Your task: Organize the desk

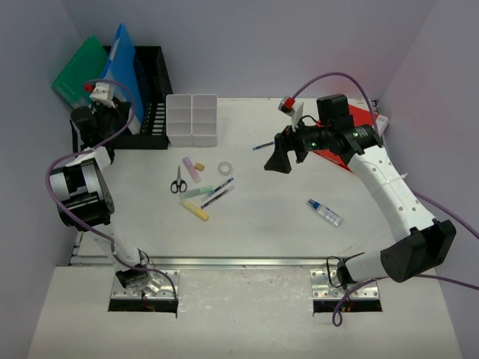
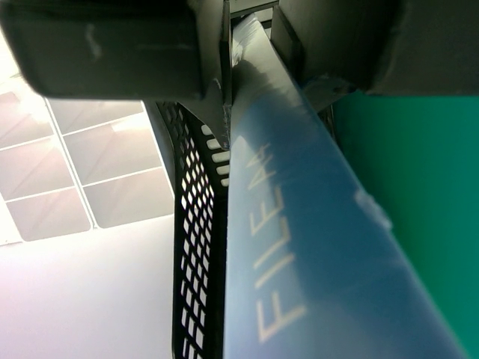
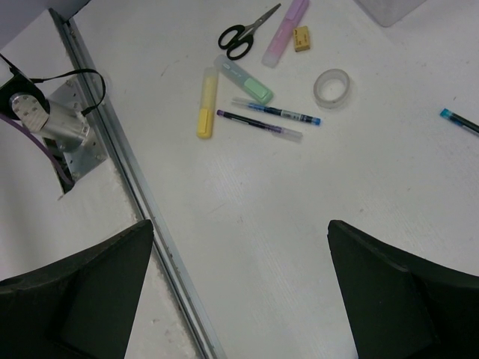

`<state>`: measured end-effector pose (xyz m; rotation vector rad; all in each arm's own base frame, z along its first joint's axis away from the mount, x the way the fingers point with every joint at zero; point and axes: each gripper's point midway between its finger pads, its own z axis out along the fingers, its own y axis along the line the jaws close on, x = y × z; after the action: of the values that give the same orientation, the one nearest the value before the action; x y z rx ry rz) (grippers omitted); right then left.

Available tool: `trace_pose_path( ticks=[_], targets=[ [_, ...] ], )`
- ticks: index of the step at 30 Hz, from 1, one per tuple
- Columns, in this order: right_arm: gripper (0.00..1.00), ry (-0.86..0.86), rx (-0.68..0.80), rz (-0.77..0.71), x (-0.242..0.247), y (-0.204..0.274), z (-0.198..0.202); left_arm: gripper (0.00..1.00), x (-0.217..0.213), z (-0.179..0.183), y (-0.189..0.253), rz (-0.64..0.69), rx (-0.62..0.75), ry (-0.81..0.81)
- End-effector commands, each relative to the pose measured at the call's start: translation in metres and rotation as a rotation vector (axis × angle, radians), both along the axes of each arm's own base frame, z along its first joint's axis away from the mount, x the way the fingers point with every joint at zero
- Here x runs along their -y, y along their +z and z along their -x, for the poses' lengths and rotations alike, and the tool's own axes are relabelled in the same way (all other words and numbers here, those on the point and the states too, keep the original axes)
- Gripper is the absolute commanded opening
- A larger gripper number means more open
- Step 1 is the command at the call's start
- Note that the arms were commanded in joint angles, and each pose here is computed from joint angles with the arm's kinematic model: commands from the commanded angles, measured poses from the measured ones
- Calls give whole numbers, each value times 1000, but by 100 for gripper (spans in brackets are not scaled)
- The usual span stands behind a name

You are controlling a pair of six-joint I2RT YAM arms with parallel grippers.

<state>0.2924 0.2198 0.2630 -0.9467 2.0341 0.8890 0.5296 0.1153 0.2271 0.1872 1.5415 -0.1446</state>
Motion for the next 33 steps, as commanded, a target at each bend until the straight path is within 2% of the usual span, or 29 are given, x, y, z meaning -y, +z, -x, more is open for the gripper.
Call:
trace_pose_path(
  ticks=[1, 3, 6, 14, 19, 21, 23, 25, 28, 30, 33],
  targets=[
    [99, 24, 44, -22, -6, 8, -5, 0, 3, -1, 14, -54, 58, -39],
    [99, 24, 43, -21, -6, 8, -4, 0, -7, -5, 3, -45, 12, 21],
    [99, 23, 39, -20, -5, 8, -5, 0, -8, -9, -15, -36, -67, 21],
    [99, 20, 25, -17, -6, 4, -6, 0, -4, -14, -40, -12, -165, 19],
    [99, 2, 28, -4, -3, 3, -8, 32, -1, -16, -30, 59, -184, 17],
    [99, -23, 43, 4, 1, 6, -11, 47, 3, -15, -9, 80, -160, -1],
    [99, -60, 52, 15, 7, 7, -15, 56, 7, -11, 15, 97, -132, -7],
    [99, -113, 58, 21, 17, 10, -22, 65, 10, -7, 51, 98, -85, -13],
    [99, -173, 61, 27, 29, 11, -28, 71, 13, 3, 102, 113, -18, 1],
    [99, -234, 63, 42, 45, 9, -35, 85, 9, 22, 159, 122, 78, 49],
    [99, -295, 64, 68, 68, 1, -44, 92, 3, 49, 218, 123, 184, 114]
  ],
)
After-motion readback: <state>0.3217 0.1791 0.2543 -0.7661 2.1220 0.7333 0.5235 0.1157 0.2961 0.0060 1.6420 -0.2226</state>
